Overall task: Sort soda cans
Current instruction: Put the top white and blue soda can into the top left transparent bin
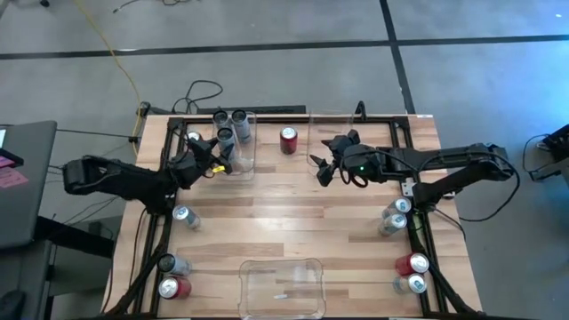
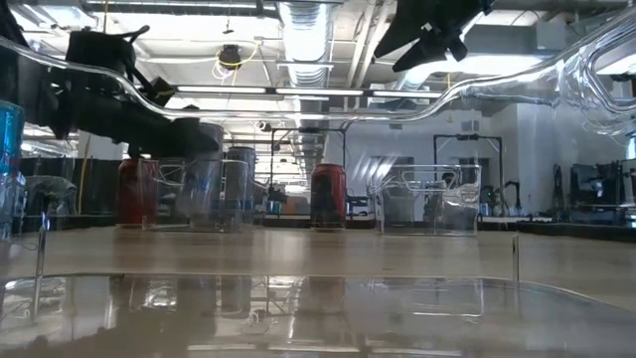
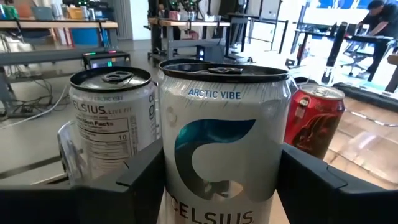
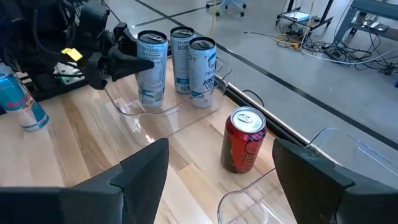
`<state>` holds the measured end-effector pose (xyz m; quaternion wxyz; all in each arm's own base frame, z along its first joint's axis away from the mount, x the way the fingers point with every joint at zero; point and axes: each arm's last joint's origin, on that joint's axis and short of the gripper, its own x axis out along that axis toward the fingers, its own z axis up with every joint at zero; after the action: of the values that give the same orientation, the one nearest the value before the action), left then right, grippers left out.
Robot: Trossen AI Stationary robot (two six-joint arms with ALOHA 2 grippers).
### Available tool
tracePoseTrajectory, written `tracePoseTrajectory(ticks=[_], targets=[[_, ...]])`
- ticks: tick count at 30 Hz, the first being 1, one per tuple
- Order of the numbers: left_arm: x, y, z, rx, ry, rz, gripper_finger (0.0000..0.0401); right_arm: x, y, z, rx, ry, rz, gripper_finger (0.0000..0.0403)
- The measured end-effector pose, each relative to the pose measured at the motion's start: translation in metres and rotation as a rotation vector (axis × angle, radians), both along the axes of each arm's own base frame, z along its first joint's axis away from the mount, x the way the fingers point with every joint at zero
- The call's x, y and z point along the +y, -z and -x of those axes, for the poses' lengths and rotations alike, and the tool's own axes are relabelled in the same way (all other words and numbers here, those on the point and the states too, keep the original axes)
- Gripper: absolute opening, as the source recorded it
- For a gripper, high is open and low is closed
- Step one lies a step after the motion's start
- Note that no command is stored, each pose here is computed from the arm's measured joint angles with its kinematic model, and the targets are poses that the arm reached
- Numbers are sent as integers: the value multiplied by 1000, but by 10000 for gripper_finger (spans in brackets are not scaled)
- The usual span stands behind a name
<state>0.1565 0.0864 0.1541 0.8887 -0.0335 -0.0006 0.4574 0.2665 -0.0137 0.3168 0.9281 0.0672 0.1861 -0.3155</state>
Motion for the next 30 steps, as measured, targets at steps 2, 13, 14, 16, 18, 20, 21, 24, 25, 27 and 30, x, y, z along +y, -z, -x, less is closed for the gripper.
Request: tracePoseTrajectory(ticks=[2, 13, 14, 16, 18, 20, 21, 24, 25, 27, 30], targets=[[0, 2, -1, 15, 0, 4, 244, 0, 1, 0, 4, 0, 0, 305], [1, 11, -3, 76, 2, 23, 253, 0, 0, -1, 1, 0, -1, 305], [1, 11, -3, 75, 2, 23, 256, 0, 0, -1, 0, 0, -1, 305], [1, 11, -3, 76, 4, 23, 265, 0, 0, -1, -1, 0, -2, 305], [1, 11, -3, 76, 13, 23, 276, 0, 1, -1, 0, -1, -2, 305], [1, 11, -3, 77, 31, 24, 288, 0, 1, -1, 1, -1, -2, 305], [0, 11, -3, 78, 40, 23, 294, 0, 1, -1, 0, -2, -2, 305], [0, 10, -4, 79, 53, 21, 308, 1, 1, -1, 1, -3, -4, 305], [0, 11, -4, 81, 53, 21, 311, 1, 1, -1, 0, -4, -4, 305], [0, 11, -4, 86, 55, 16, 315, 2, 1, -1, 0, -8, -4, 305], [0, 10, -4, 97, 56, 6, 317, 4, 1, -1, 2, -19, -6, 305]])
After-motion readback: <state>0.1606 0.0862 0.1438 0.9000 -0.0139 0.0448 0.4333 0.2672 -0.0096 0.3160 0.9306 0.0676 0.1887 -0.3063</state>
